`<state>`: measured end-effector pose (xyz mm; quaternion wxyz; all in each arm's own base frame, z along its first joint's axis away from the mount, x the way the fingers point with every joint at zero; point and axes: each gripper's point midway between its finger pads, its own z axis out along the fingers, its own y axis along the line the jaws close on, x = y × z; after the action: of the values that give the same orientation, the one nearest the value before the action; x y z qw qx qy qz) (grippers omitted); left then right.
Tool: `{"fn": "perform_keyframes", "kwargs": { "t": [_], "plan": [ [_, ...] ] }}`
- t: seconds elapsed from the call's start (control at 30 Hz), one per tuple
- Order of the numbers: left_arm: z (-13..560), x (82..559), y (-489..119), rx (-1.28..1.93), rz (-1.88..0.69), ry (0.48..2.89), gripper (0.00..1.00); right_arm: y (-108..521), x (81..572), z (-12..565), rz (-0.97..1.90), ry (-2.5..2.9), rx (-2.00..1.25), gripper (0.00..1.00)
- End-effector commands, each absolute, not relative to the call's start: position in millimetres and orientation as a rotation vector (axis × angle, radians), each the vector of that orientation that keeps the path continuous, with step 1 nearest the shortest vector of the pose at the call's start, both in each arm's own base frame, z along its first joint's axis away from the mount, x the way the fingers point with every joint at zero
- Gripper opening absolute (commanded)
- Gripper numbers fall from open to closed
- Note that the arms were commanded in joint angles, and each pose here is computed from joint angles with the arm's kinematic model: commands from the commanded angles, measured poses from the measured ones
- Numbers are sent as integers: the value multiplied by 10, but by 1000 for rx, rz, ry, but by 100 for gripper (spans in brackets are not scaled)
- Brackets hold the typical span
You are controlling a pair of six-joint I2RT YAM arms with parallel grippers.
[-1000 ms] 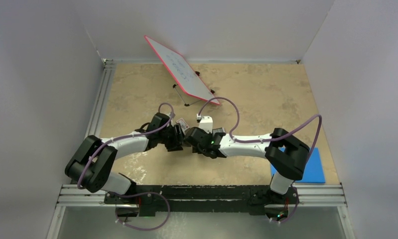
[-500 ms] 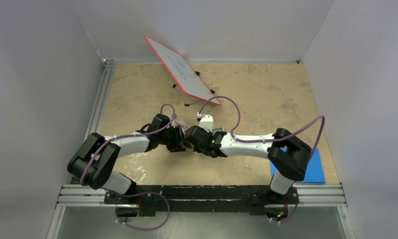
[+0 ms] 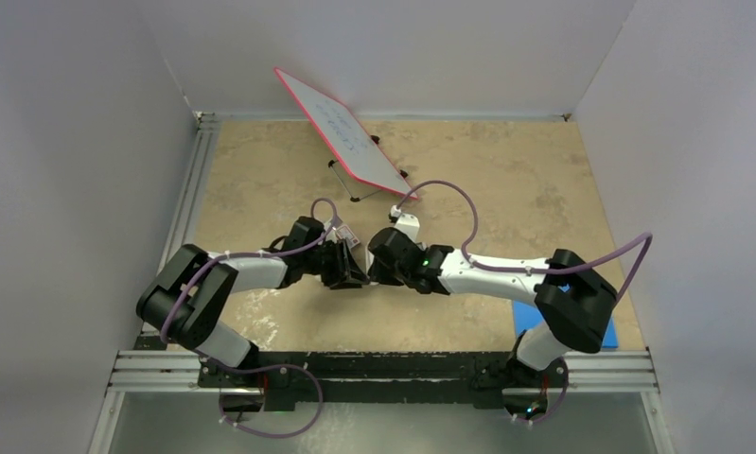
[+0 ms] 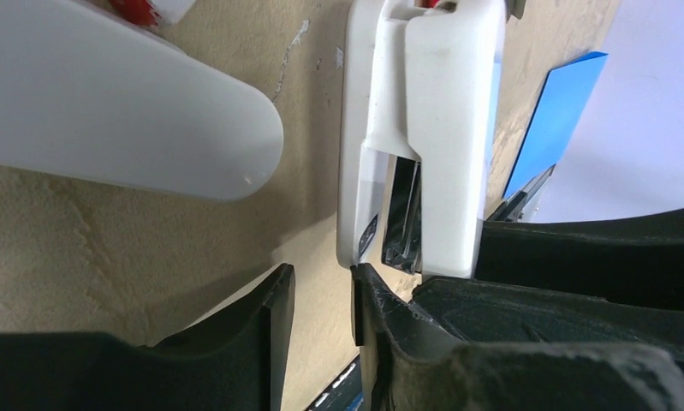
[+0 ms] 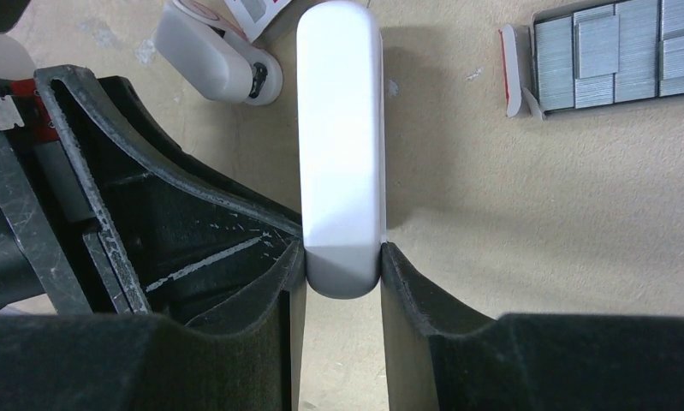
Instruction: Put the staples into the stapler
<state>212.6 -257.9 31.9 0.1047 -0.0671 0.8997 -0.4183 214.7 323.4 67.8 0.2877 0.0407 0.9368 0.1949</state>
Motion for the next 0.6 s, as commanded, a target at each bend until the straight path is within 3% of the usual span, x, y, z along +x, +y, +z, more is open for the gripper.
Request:
{"fn": "perform_keyframes", "kwargs": {
  "t": [0.0,0.3,0.57],
  "plan": [
    [419,2181,-2659,-187,-1310,2588,30,3508,2163,1058,787,2432,161,12],
    [468,2169,-2728,-170,-1382,2564,29,3577,2123,1101,893,2432,169,12],
    [449,2165,-2710,-131,-1364,2554,0,3467,2215,1133,861,2416,188,11]
  ]
}}
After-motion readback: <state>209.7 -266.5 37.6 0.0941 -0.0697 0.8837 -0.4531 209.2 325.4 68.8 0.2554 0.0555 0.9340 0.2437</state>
